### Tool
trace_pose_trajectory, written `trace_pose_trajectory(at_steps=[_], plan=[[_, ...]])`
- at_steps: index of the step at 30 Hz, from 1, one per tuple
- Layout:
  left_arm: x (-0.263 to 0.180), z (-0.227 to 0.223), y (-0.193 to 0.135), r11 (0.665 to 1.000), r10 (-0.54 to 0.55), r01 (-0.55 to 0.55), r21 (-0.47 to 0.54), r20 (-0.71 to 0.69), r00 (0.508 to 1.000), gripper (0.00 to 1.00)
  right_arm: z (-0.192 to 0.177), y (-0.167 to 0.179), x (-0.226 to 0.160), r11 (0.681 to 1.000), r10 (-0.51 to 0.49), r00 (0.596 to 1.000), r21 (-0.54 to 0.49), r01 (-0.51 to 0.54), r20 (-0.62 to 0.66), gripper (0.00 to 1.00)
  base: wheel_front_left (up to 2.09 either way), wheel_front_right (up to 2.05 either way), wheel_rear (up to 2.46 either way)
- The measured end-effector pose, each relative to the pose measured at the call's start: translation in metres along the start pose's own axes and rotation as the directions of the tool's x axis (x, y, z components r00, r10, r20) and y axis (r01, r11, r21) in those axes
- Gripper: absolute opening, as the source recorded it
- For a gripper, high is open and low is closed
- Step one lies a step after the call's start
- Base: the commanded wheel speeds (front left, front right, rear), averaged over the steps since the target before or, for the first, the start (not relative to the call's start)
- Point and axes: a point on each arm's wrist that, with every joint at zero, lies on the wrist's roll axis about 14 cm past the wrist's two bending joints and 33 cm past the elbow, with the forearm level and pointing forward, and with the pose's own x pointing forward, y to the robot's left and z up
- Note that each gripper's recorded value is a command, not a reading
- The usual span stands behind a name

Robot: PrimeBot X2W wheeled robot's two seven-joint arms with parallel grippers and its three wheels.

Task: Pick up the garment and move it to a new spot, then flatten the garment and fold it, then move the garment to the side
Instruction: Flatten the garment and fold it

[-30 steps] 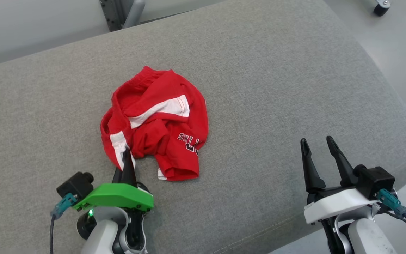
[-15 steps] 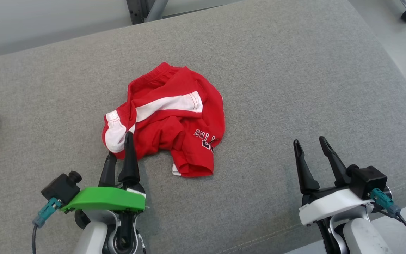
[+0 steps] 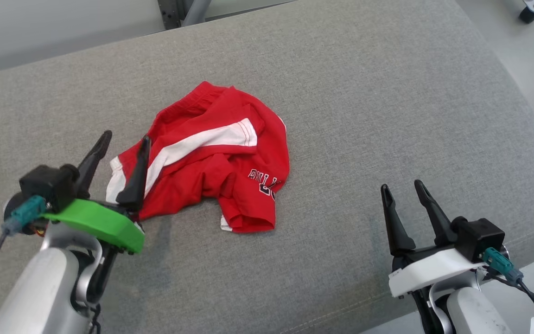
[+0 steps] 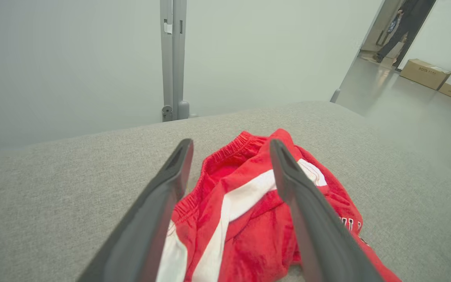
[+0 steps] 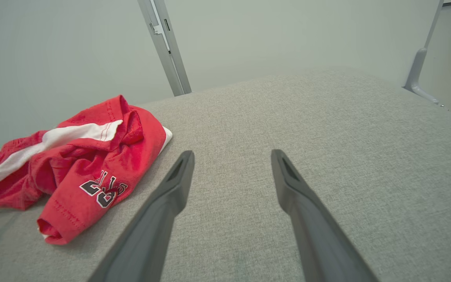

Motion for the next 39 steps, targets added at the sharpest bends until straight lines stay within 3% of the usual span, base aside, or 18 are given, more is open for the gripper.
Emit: trace_pose_trajectory(at_steps=[6, 13, 17, 19, 22, 23, 24, 25, 26, 29, 39], plan=[[0.019, -0.021, 0.013, 0.996, -0.042, 0.054, 0.072, -0.158, 0.987, 1.0, -0.004, -0.004, -0.004, 1.0, -0.015, 1.0, 0.005, 0.016, -0.015, 1.0, 0.0, 0.0, 0.0], [0.014, -0.067, 0.039, 0.998, -0.009, 0.029, 0.053, -0.349, 0.937, 1.0, -0.004, -0.013, -0.01, 0.999, -0.046, 0.999, 0.005, 0.047, -0.019, 1.0, 0.0, 0.0, 0.0], [0.009, -0.081, 0.036, 0.999, -0.028, 0.037, 0.015, -0.397, 0.917, 1.0, -0.004, -0.015, -0.009, 0.999, -0.052, 0.998, 0.004, 0.052, -0.018, 1.0, 0.0, 0.0, 0.0], [0.006, -0.087, 0.03, 0.999, -0.05, 0.05, -0.012, -0.414, 0.909, 0.78, -0.005, -0.014, -0.008, 0.999, -0.048, 0.999, 0.004, 0.048, -0.019, 1.0, 0.0, 0.0, 0.0], [0.004, -0.085, 0.035, 0.999, -0.048, 0.049, -0.009, -0.413, 0.909, 0.73, -0.005, -0.011, -0.006, 0.999, -0.038, 0.999, 0.006, 0.038, -0.021, 1.0, 0.0, 0.0, 0.0], [0.004, -0.086, 0.038, 0.999, -0.044, 0.043, -0.011, -0.417, 0.908, 0.49, -0.005, -0.01, -0.004, 0.999, -0.035, 0.999, 0.006, 0.035, -0.02, 1.0, 0.0, 0.0, 0.0], [0.002, -0.088, 0.038, 0.999, -0.043, 0.041, -0.015, -0.426, 0.904, 0.38, -0.005, -0.009, -0.003, 1.0, -0.03, 0.999, 0.006, 0.031, -0.019, 1.0, 0.0, 0.0, 0.0], [0.0, -0.092, 0.037, 0.999, -0.047, 0.043, -0.02, -0.437, 0.898, 0.17, -0.005, -0.008, -0.002, 1.0, -0.027, 0.999, 0.006, 0.027, -0.018, 1.0, 0.0, 0.0, 0.0], [-0.002, -0.095, 0.036, 0.999, -0.052, 0.046, -0.025, -0.446, 0.894, 0.1, -0.005, -0.007, -0.002, 1.0, -0.024, 1.0, 0.007, 0.024, -0.019, 1.0, 0.0, 0.0, 0.0], [-0.004, -0.099, 0.032, 0.998, -0.063, 0.051, -0.038, -0.449, 0.891, 0.18, -0.006, -0.005, -0.002, 1.0, -0.02, 1.0, 0.007, 0.02, -0.021, 1.0, 0.0, 0.0, 0.0], [-0.009, -0.109, 0.028, 0.995, -0.088, 0.094, -0.013, -0.486, 0.869, 0.11, -0.004, -0.008, -0.003, 1.0, -0.028, 0.999, 0.005, 0.028, -0.016, 1.0, 0.0, 0.0, 0.0]])
